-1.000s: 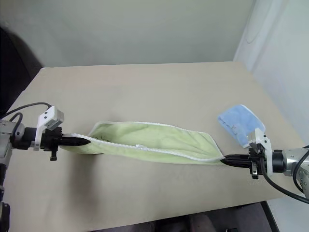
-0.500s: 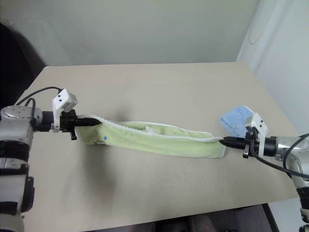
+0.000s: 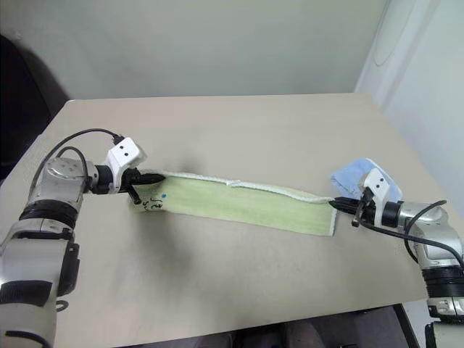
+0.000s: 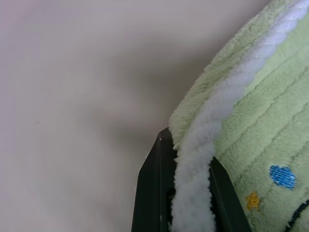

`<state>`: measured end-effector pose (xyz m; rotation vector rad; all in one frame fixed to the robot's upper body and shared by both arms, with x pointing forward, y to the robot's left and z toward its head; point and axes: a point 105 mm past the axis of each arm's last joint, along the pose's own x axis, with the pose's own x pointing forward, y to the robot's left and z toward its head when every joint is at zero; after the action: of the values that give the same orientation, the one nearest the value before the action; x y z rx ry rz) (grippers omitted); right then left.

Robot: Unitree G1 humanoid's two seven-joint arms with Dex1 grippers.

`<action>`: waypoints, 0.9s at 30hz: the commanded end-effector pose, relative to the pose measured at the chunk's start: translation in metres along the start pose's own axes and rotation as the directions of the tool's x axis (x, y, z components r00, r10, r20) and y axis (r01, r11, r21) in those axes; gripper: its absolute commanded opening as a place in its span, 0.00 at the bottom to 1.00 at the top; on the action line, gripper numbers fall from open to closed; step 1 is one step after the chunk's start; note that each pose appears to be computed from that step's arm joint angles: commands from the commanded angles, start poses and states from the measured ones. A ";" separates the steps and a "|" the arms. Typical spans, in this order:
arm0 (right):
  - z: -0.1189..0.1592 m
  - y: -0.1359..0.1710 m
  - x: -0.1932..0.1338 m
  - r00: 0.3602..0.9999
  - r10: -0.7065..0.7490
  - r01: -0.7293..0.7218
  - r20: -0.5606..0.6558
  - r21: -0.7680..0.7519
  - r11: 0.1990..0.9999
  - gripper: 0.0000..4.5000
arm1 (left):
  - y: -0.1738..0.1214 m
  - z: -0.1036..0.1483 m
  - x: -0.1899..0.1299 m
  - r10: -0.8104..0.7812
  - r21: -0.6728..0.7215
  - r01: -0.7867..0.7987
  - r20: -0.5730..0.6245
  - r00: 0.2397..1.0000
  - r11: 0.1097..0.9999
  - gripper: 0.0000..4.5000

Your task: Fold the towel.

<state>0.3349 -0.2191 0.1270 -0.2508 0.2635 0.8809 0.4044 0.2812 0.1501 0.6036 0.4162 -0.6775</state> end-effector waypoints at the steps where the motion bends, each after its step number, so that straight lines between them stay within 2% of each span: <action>1: 0.010 -0.010 0.000 0.999 -0.044 0.045 0.018 -0.046 0.998 0.00 | 0.009 0.006 -0.004 0.052 0.035 -0.052 -0.002 0.999 0.998 0.00; 6: 0.006 -0.014 0.006 0.998 -0.056 0.057 0.003 -0.059 0.997 0.00 | 0.009 -0.001 0.001 0.085 0.049 -0.083 -0.037 0.996 0.995 0.00; 20: 0.005 -0.018 0.008 0.998 -0.067 0.066 -0.004 -0.072 0.995 0.00 | 0.007 -0.008 0.005 0.102 0.005 -0.101 -0.028 0.994 0.995 0.00; 24: 0.018 -0.019 0.005 0.997 -0.067 0.071 0.047 -0.085 0.994 0.00 | 0.017 0.015 -0.004 0.124 -0.069 -0.118 0.091 0.988 0.991 0.00; 27: 0.049 -0.032 -0.005 0.984 -0.118 0.134 0.131 -0.125 0.983 0.00 | 0.046 0.051 -0.028 0.245 -0.150 -0.215 0.223 0.944 0.965 0.00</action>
<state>0.3554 -0.2184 0.1324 -0.3007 0.2196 0.8384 0.4177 0.2818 0.1652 0.4825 0.3215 -0.5641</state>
